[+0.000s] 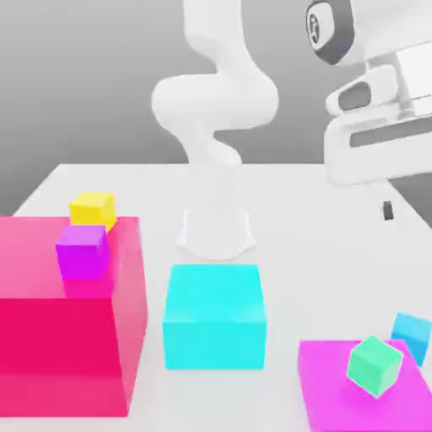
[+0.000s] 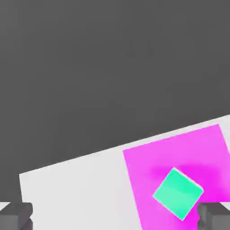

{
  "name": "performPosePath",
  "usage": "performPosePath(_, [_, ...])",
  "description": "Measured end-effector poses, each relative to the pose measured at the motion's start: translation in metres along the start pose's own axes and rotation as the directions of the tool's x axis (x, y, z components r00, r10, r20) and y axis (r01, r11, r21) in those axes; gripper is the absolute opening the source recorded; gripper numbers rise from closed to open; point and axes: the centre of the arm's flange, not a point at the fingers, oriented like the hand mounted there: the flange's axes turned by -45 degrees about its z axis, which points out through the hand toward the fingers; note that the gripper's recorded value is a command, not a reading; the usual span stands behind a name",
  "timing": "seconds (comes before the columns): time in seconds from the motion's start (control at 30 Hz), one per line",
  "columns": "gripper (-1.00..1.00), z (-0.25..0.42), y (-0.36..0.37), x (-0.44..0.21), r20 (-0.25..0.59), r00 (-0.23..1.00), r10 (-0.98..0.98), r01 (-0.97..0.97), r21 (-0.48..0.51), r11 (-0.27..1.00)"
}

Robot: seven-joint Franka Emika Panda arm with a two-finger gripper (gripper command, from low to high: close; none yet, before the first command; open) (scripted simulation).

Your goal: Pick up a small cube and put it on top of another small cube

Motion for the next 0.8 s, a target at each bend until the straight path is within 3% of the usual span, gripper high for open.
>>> performPosePath(0.17, [0.00, 0.086, -0.016, -0.064, 0.071, 0.995, 0.075, -0.066, -0.113, 0.991])
performPosePath(0.33, [0.00, 0.158, -0.004, -0.119, 0.062, 0.983, 0.172, -0.152, -0.246, 0.957])
performPosePath(0.5, [0.00, 0.220, 0.011, -0.135, 0.052, 0.981, 0.185, -0.165, -0.271, 0.949])
performPosePath(0.53, [-1.00, 0.229, 0.014, -0.136, 0.053, 0.981, 0.186, -0.165, -0.271, 0.948])
performPosePath(0.8, [-1.00, 0.222, 0.011, -0.135, 0.051, 0.981, 0.185, -0.165, -0.269, 0.949])
